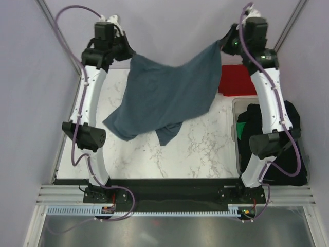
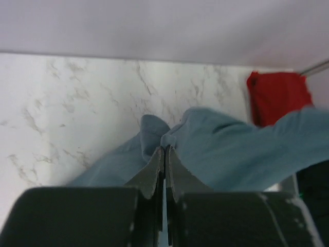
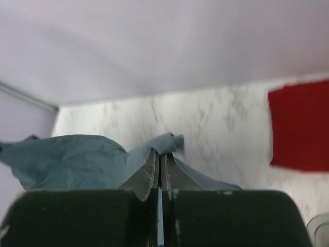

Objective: Fold and stack the t-shirts
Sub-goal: Flatten the tshirt out

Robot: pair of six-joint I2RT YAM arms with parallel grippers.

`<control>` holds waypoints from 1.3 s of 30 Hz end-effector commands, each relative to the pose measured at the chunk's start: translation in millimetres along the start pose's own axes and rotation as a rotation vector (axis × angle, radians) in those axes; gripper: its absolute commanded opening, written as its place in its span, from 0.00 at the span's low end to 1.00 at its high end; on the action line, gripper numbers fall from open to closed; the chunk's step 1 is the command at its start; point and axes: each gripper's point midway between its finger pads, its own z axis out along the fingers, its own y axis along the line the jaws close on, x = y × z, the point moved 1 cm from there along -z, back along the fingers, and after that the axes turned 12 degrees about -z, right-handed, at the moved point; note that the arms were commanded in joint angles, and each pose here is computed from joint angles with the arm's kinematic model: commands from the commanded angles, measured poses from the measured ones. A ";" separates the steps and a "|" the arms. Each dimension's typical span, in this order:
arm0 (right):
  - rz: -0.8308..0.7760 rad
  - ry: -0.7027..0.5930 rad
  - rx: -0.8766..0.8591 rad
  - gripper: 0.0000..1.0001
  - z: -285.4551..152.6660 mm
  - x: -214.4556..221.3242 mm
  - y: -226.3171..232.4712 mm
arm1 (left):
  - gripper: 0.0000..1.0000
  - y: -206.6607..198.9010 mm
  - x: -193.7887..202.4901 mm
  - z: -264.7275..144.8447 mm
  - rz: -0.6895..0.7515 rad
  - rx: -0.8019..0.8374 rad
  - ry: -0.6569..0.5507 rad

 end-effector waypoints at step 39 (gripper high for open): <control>0.141 0.161 0.124 0.00 -169.0 275.5 -61.6 | 0.59 72.4 298.6 -126.6 -0.007 -0.215 0.275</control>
